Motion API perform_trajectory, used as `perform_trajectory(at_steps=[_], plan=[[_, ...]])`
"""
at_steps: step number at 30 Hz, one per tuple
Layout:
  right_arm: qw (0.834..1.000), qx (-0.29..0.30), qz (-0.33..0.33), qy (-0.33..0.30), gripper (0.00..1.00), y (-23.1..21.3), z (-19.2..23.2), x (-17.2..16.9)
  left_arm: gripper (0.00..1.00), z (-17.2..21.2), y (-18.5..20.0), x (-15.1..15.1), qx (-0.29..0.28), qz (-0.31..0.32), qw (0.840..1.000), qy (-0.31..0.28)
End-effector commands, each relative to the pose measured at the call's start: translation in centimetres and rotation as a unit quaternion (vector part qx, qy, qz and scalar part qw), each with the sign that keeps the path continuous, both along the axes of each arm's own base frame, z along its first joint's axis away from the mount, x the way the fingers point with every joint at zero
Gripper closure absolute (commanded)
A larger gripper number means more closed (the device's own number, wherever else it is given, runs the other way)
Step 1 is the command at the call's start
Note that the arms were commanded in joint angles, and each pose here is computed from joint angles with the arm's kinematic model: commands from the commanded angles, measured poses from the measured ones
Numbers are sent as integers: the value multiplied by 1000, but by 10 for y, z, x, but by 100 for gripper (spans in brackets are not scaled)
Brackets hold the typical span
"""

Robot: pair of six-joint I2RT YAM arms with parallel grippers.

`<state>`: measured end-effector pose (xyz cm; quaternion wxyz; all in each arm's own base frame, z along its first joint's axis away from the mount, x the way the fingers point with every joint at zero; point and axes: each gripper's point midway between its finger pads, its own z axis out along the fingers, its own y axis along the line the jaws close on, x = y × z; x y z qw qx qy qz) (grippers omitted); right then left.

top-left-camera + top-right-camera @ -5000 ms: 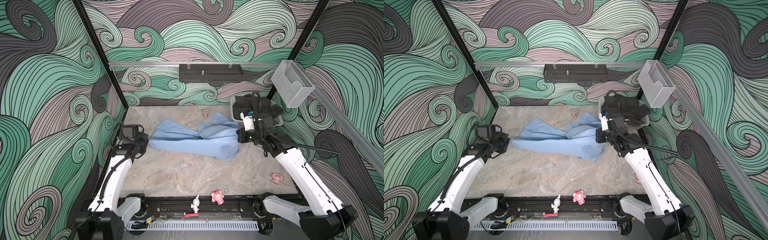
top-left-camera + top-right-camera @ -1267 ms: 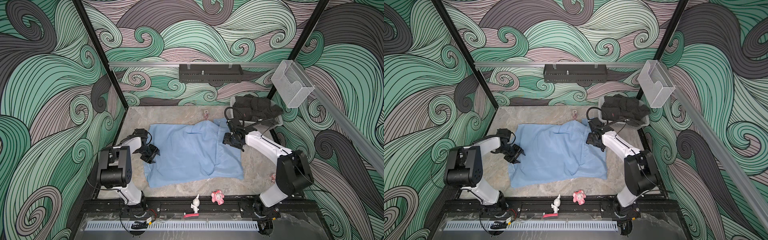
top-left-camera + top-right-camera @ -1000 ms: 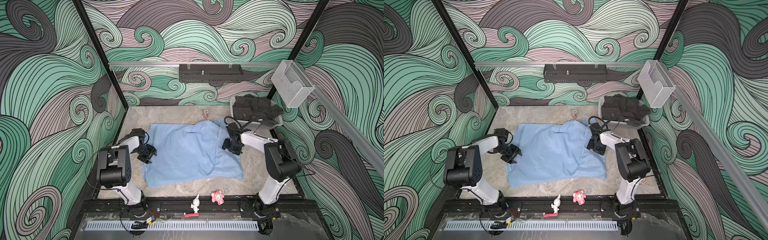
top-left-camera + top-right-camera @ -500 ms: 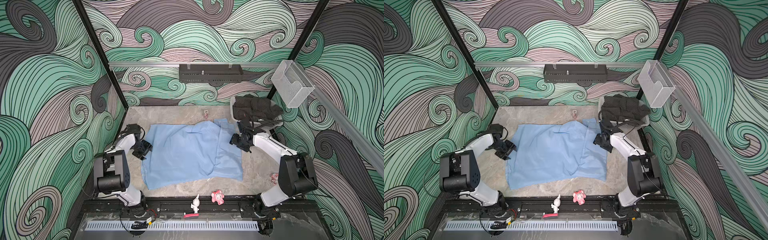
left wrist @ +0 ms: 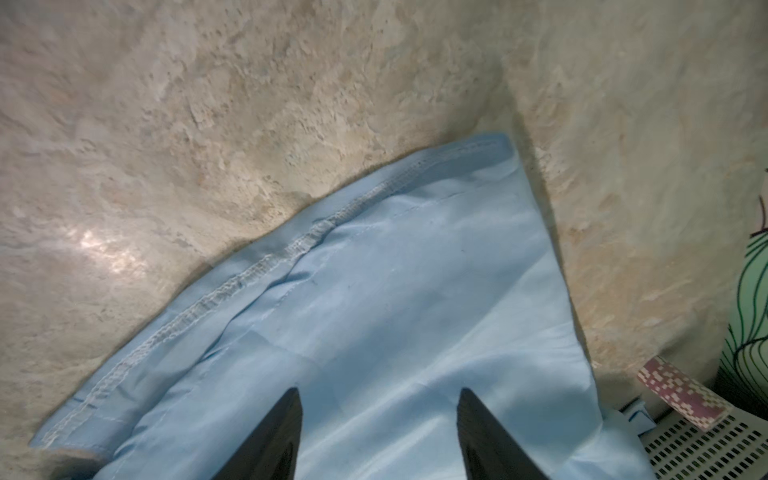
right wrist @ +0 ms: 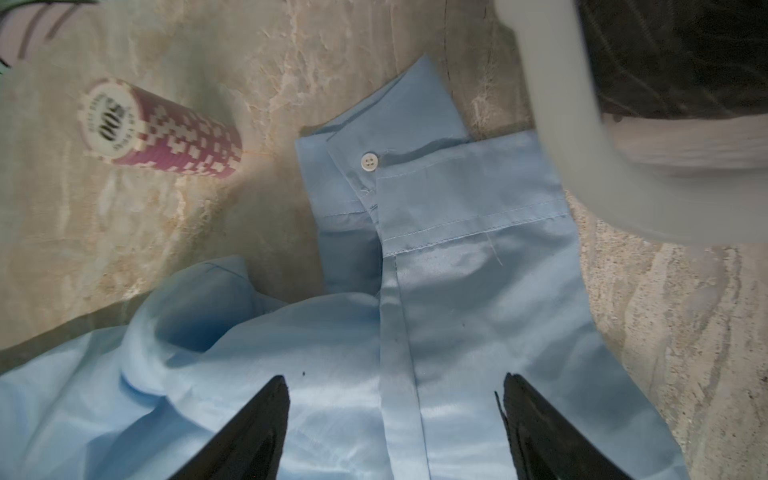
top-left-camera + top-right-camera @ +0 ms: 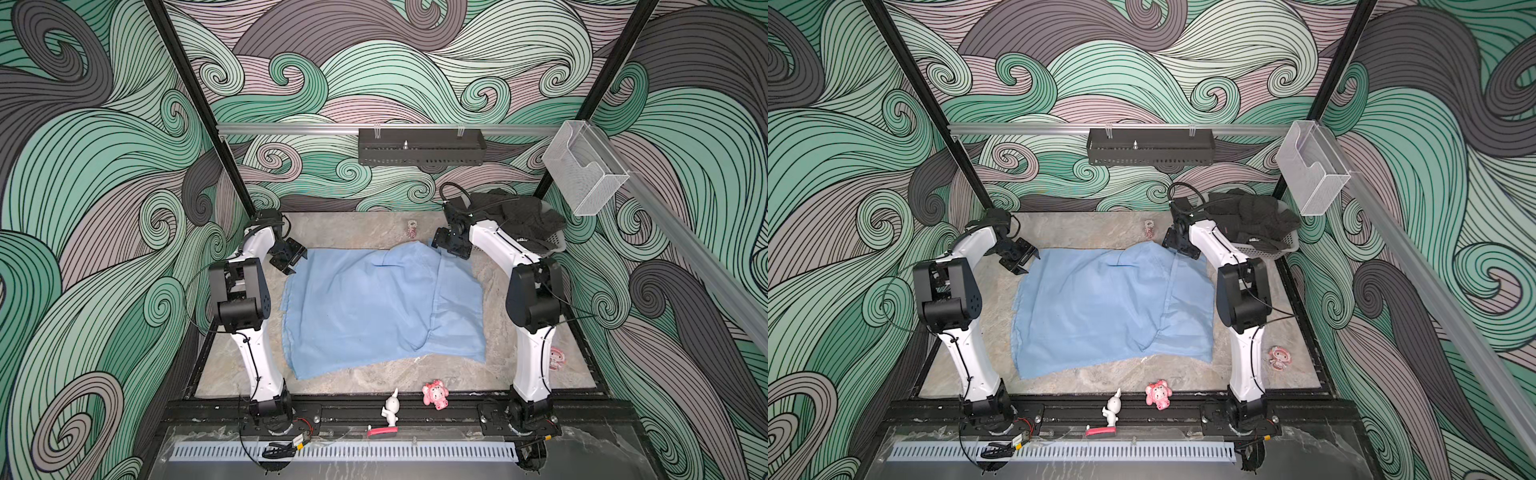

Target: Fold and stack the long sleeve shirts

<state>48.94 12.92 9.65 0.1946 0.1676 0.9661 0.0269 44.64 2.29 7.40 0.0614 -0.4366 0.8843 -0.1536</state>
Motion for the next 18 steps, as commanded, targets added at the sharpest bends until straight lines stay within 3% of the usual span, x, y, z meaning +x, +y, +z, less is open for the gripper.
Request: perform_trajectory(at_steps=[1,6,12,18], plan=[[997,-64,-20,31,19,-23,-4,-4,38,20,-1,4,-5,-5,1000,-10],[994,-88,-24,56,27,-26,-24,5,38,26,-1,4,-9,-6,1000,-16],[993,-90,-24,71,46,-28,-33,5,38,30,0,2,-8,-7,1000,-18],[991,-92,-12,93,31,-27,-38,2,39,33,1,1,-10,-4,1000,-19]])
